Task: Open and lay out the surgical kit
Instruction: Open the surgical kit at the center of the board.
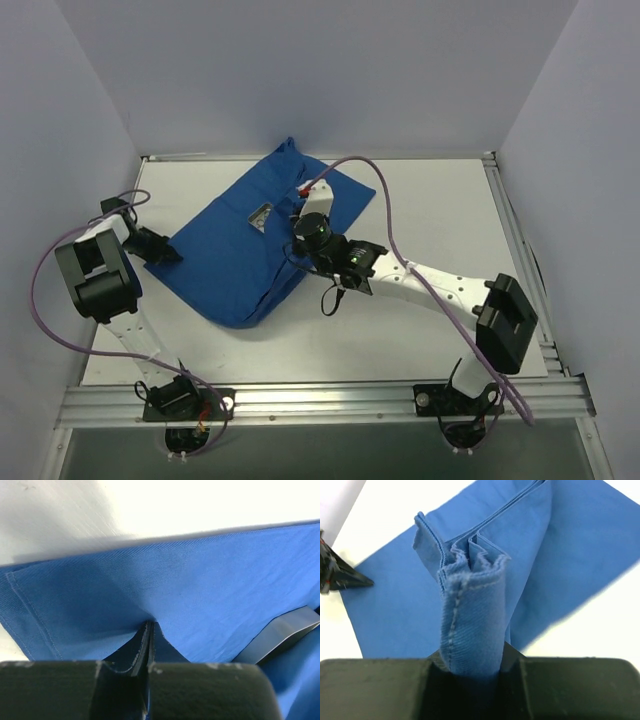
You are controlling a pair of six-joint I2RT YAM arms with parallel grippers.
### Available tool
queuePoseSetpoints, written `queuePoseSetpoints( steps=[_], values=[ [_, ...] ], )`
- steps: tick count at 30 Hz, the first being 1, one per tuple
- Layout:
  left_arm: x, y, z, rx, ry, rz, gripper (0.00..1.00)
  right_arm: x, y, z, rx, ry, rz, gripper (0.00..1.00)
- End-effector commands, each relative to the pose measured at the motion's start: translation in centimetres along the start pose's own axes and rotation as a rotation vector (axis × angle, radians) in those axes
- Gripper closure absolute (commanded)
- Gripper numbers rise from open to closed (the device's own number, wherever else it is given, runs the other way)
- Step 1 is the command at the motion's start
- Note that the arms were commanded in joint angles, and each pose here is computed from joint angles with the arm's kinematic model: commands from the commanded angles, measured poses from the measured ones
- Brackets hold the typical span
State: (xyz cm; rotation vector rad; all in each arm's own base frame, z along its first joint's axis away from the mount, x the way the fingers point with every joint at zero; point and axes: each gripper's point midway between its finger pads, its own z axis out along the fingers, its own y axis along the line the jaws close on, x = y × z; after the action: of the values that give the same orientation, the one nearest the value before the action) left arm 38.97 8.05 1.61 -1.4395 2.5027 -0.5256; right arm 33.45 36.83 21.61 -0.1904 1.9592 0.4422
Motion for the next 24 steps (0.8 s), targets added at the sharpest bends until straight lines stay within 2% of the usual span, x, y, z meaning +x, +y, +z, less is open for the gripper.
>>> queuePoseSetpoints(
  steps=[1, 3, 5, 6, 7, 12, 14, 18, 20, 23, 24],
  values=[
    [-0.4, 2.4, 1.7, -0.125, -0.03, 0.043, 0.98, -0.9, -1.5, -4.9, 0.117, -0.078, 0.125, 1.0],
    [-0.4, 2.1, 1.6, -0.128, -0.038, 0.052, 0.98, 2.5, -2.0, -6.7, 0.159, -0.032, 0.093, 1.0],
    [-0.1, 2.0, 1.8, -0.13, -0.033, 0.06, 0.98, 4.1, -2.9, -8.3, 0.21, -0.024, 0.143, 1.0],
    [0.0, 1.9, 1.8, -0.129, -0.03, 0.061, 0.98, 6.4, -3.6, -9.6, 0.232, 0.023, 0.102, 1.0],
    [0.0, 2.0, 1.8, -0.13, -0.029, 0.061, 0.98, 7.3, -3.9, -10.1, 0.258, 0.027, 0.168, 1.0],
    [0.1, 1.6, 1.3, -0.124, -0.044, 0.073, 0.98, 14.1, -6.4, -14.4, 0.335, 0.123, 0.204, 1.0],
    [0.2, 1.5, 1.3, -0.124, -0.043, 0.074, 0.98, 17.5, -6.9, -16.3, 0.345, 0.168, 0.23, 0.96],
    [0.2, 1.4, 1.2, -0.123, -0.047, 0.081, 0.98, 20.1, -7.1, -19.1, 0.335, 0.195, 0.228, 0.63],
    [0.3, 1.0, 0.9, -0.118, -0.051, 0.091, 0.98, 20.2, -6.9, -19.8, 0.324, 0.198, 0.218, 0.53],
    [-0.2, 0.3, -0.1, -0.114, -0.091, 0.118, 0.98, 18.4, -5.4, -19.8, 0.266, 0.168, 0.227, 0.37],
    [-0.3, -0.1, -0.5, -0.114, -0.107, 0.131, 0.98, 17.7, -5.2, -19.9, 0.253, 0.16, 0.213, 0.28]
  ],
)
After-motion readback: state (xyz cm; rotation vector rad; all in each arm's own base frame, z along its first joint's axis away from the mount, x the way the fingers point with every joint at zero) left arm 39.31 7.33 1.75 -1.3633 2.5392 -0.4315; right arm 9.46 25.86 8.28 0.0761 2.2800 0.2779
